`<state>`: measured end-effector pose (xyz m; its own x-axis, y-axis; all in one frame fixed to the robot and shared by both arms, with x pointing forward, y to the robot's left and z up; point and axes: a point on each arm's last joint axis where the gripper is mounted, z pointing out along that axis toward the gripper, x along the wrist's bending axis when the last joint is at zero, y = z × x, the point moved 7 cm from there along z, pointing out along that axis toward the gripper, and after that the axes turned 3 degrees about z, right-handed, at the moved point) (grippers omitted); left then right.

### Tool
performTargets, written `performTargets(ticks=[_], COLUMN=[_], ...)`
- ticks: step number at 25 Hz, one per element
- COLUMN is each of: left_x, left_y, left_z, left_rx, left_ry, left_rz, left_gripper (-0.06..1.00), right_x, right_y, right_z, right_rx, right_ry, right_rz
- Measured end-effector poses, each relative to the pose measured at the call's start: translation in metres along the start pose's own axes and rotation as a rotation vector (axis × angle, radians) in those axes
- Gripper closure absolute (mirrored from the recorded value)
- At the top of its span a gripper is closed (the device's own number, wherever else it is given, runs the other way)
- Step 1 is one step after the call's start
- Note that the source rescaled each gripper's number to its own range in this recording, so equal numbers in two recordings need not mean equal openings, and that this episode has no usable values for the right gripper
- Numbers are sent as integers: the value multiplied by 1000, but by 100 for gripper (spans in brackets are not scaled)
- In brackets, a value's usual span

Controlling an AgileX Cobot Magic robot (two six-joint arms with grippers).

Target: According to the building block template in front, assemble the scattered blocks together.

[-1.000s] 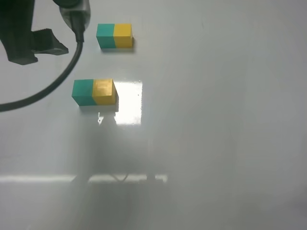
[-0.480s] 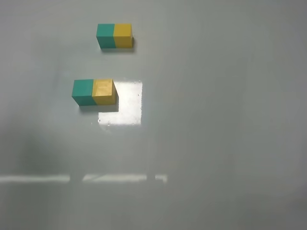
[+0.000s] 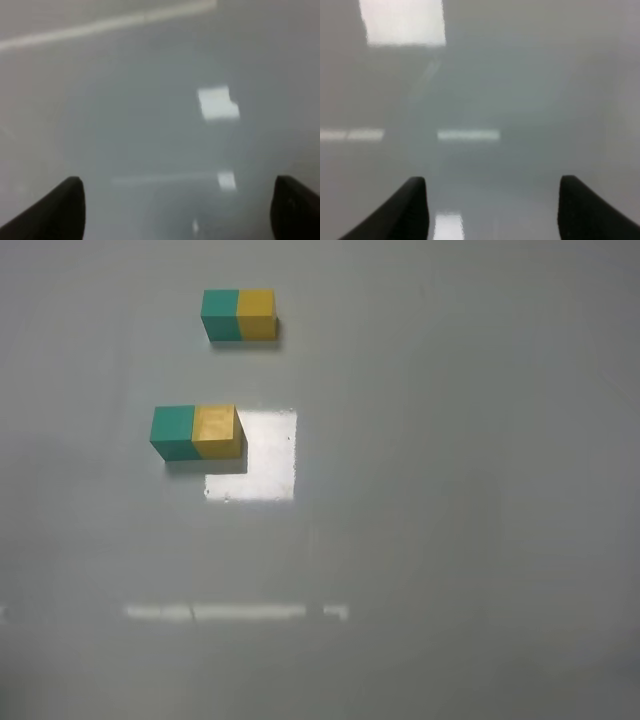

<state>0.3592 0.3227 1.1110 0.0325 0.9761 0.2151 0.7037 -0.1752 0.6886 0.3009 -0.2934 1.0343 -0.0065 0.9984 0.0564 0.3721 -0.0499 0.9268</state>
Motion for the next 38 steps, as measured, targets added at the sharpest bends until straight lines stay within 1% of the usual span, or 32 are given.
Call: performTargets(ticks=[4, 6, 7, 11, 13, 14, 19, 22, 25, 28, 32, 35, 38], left_x=[-10, -19, -23, -38, -42, -45, -53, -55, -52, -45, -40, -34, -32], left_y=[-39, -53, -59, -82, -90, -92, -98, -103, -106, -107, -107, -105, -106], left_z=[-24, -32, -32, -27, -23, -20, -8, 1, 7, 7, 7, 9, 15], left_rx=[-123, -199, -219, -291, -331, -340, -327, -304, -283, -280, -281, -301, -301], left_ry=[47, 50, 43, 24, 18, 2, -89, -125, -113, -73, -51, -15, -4], left_rz=[-101, -129, -139, -136, -129, -125, -108, -111, -133, -184, -218, -257, -268], left_gripper=[23, 23, 23, 23, 23, 23, 23, 23, 23, 23, 23, 23, 23], right_x=[0, 0, 0, 0, 0, 0, 0, 0, 0, 0, 0, 0, 0], right_y=[0, 0, 0, 0, 0, 0, 0, 0, 0, 0, 0, 0, 0], right_z=[0, 0, 0, 0, 0, 0, 0, 0, 0, 0, 0, 0, 0], right_rx=[0, 0, 0, 0, 0, 0, 0, 0, 0, 0, 0, 0, 0], right_ry=[0, 0, 0, 0, 0, 0, 0, 0, 0, 0, 0, 0, 0], right_rz=[0, 0, 0, 0, 0, 0, 0, 0, 0, 0, 0, 0, 0])
